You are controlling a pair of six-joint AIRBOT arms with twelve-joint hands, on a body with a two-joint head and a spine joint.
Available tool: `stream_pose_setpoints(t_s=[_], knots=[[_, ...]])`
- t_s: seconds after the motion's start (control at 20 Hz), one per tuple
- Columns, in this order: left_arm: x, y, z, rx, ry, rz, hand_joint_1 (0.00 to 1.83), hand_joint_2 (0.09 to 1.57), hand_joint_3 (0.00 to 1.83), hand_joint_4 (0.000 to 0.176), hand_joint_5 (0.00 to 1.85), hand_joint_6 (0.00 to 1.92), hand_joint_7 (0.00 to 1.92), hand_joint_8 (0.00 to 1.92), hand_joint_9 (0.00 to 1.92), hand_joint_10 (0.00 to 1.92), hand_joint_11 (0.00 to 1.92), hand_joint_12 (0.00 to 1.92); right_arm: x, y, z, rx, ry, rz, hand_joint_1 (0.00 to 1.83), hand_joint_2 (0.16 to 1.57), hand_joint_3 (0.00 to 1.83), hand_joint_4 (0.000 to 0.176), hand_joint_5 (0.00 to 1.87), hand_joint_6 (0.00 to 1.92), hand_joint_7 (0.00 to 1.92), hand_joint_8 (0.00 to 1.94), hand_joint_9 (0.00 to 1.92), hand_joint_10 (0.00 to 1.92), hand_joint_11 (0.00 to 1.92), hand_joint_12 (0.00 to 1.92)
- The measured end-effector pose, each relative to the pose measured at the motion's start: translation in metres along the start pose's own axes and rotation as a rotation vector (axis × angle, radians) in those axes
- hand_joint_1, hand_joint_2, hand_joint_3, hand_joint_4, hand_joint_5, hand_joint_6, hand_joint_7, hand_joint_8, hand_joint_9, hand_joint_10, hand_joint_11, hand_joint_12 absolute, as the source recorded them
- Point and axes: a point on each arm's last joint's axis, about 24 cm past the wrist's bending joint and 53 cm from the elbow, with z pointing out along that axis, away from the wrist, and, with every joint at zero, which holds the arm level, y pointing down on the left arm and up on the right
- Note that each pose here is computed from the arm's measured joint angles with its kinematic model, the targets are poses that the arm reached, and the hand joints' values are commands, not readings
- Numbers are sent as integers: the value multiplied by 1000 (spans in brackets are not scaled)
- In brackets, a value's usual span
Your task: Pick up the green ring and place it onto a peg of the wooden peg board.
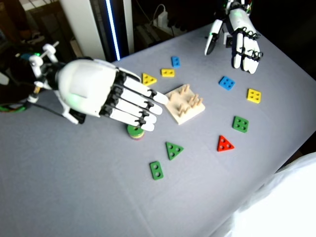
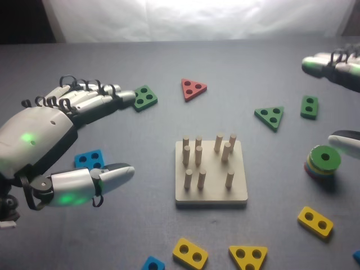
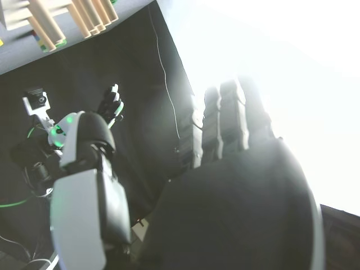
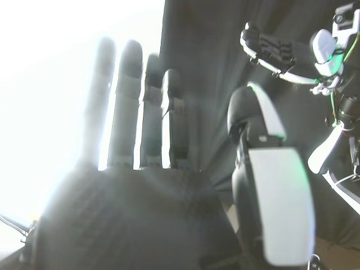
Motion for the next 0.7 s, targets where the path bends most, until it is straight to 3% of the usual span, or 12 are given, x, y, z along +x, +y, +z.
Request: stream_pose_setpoints(t_s=[0.2,0.25,0.35,0.4,0.5,0.6,0.65,0.7], knots=[[0,0,0,1,1,-9,541,1074,5,37,361,0,303,2,261,8,0,505,3,-7,1,22,23,-12,918,1108,0,56,251,7,259,6,300,14,27,812],[0,0,0,0,2,-11,520,1080,3,37,349,0,298,0,261,4,0,518,7,-9,3,28,40,-18,903,1083,0,63,258,2,266,2,302,5,34,769],[1,0,-1,1,6,-12,513,1085,1,34,334,0,288,0,256,3,0,500,17,-15,9,45,93,-42,879,1022,2,47,272,0,277,0,332,0,158,576],[2,2,-1,-5,10,-15,520,1086,1,37,338,2,298,4,267,6,0,506,23,-18,11,55,121,-53,918,1003,0,45,274,0,279,0,351,6,193,569],[3,4,-1,-10,16,-14,522,1080,0,43,332,0,284,0,259,0,0,505,38,-28,12,89,191,-79,951,997,0,60,256,0,270,5,378,4,175,717],[2,3,-1,-8,15,-13,529,1086,1,38,334,1,297,3,274,4,0,535,51,-39,10,123,246,-96,965,1004,0,91,240,1,284,1,373,0,76,884],[3,3,-1,-6,17,-13,547,1086,0,34,339,3,302,4,288,9,0,545,57,-47,9,149,272,-105,926,1008,2,77,241,1,287,2,362,0,56,891],[3,3,-1,-4,17,-13,553,1087,1,33,341,3,307,6,293,10,0,547,60,-52,10,165,286,-110,930,1002,0,41,260,8,302,8,368,3,63,895]])
